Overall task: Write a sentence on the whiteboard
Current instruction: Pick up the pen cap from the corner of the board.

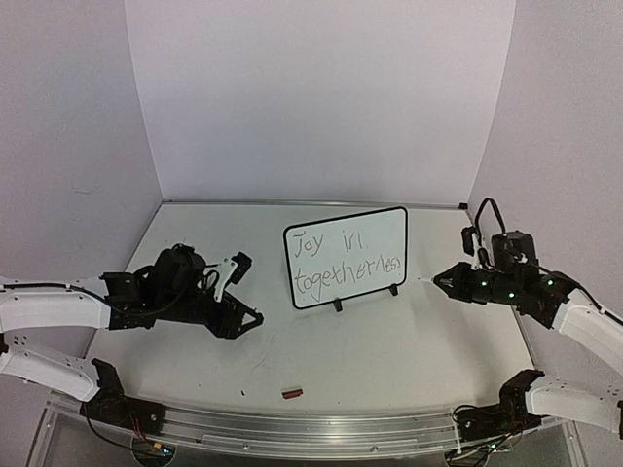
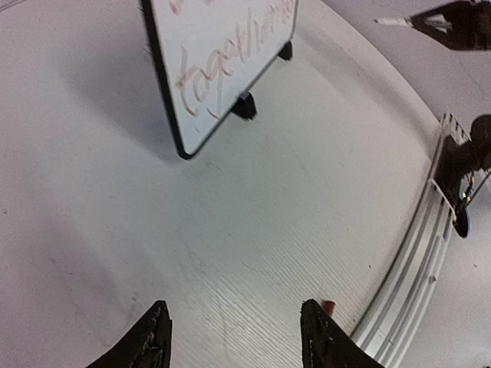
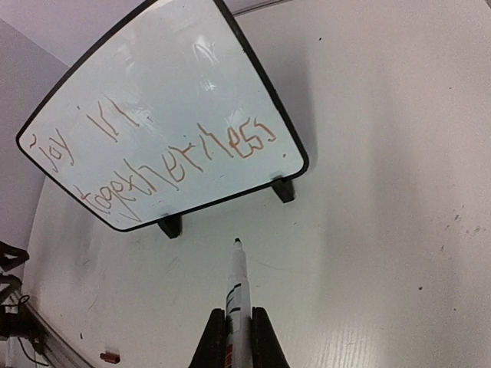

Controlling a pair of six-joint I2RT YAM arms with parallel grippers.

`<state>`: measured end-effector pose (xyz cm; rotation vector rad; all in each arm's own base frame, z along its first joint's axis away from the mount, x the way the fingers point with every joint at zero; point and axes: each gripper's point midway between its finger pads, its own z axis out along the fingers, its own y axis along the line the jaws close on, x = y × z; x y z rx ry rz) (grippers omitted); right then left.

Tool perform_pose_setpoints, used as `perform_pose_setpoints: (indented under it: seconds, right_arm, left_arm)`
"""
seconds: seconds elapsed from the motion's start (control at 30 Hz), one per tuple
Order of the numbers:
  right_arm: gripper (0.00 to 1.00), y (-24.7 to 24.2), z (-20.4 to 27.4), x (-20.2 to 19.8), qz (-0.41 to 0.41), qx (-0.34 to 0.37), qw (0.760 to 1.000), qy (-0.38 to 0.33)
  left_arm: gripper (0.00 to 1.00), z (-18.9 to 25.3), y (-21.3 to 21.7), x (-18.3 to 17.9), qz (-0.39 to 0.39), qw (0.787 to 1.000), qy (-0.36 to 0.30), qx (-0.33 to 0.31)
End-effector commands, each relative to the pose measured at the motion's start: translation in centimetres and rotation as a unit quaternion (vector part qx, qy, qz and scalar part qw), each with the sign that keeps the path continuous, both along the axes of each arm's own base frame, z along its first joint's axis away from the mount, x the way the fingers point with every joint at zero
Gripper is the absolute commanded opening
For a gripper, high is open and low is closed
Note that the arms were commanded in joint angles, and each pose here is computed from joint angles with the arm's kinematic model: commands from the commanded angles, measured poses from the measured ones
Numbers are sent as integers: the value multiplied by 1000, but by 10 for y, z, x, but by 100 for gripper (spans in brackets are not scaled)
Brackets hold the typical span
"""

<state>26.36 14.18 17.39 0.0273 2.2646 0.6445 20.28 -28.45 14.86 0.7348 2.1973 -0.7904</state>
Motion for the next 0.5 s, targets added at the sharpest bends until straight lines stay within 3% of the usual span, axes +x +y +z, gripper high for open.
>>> perform_pose_setpoints:
  seconds: [0.0, 0.23, 0.47]
  right_arm:
    - [0, 34, -4, -23, 74, 98, 991, 45]
    - [0, 37, -7, -44, 86, 146, 984, 44]
    - [0, 38, -9, -45, 89, 148, 984, 50]
  left_arm:
    - [54, -18, -23, -34, -16, 1000, 19, -5]
    - [52, -69, -52, -100, -120, 988, 35, 95]
    - [55, -84, -67, -114, -144, 979, 6, 146]
